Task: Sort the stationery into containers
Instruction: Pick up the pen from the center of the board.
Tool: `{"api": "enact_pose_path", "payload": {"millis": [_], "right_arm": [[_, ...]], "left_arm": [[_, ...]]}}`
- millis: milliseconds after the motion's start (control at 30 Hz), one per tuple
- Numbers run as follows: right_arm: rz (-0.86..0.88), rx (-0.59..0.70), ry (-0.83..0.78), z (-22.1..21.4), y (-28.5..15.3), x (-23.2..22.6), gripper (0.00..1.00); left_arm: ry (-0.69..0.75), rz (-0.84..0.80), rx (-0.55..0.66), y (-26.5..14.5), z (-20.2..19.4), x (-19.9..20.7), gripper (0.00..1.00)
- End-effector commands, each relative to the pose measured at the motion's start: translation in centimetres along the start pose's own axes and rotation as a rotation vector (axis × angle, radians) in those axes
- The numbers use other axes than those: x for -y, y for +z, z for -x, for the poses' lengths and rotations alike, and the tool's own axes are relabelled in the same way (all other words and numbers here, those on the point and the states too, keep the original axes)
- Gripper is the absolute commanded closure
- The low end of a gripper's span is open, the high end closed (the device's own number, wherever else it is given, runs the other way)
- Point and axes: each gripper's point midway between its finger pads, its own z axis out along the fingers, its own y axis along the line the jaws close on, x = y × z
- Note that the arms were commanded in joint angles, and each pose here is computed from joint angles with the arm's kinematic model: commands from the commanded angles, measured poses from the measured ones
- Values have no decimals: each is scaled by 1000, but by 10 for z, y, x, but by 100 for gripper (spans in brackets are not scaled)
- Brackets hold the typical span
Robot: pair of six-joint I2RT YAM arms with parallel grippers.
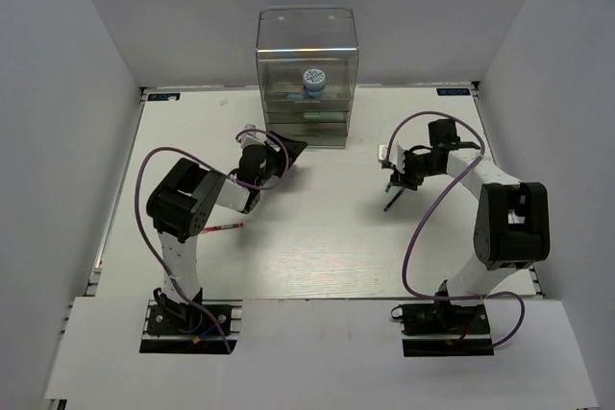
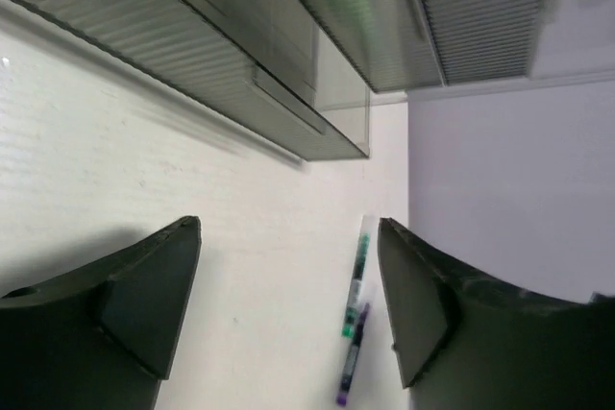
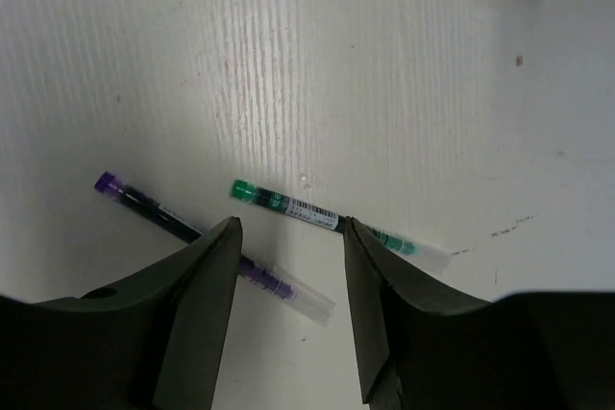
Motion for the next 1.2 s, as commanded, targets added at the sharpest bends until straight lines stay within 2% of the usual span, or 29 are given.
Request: {"api": "enact_pose_path", "payload": {"millis": [0,33,67,100,167,200,300,333,367,400,433,567,633,800,933,1167], "right_arm": [[97,26,-265,4,-5,-3,48],[107,15,-285,-2,-2,1,49],[112,11,-372,-2,-2,7,49],[125,-24,-394,-9,-3,8,49],[148,-37,-496,-15,3,11,49],[163,-47,-513,-17,2,12,49],[225,-74,-574,-29,8,15,49],[235,-88,-620,-30,8,21,50],[252,-103,-636,-35,9,25,50],[279,-101,-663,-37,11,24,50],[286,-114,-677,-40,12,26,50],[311,-138,-729,-47,18,36,50],[361,-137,-755,-51,20,31,50],[452,-166,-849,-69,32,34,53],[493,-165,-941,-71,36,39,53],[453,-118,-999,-55,45,46,53]], "left_arm": [[84,-31,-47,-24,0,29,13],[96,-23,-61,-29,-1,29,1],[122,-6,-70,-35,-1,28,0],[129,58,-85,-45,-1,21,0],[182,86,-90,-57,1,18,0],[181,150,-105,-66,-2,6,0],[178,226,-87,-84,13,8,0],[187,336,-72,-96,17,-11,0],[171,344,-33,-102,29,3,0],[161,472,-17,-117,33,-16,0],[142,517,1,-124,37,-18,0],[92,593,84,-152,57,-8,0],[-3,629,126,-170,60,-7,0],[-178,690,172,-197,55,-21,0],[-261,766,186,-212,48,-34,0],[-289,791,215,-231,49,-39,0]]}}
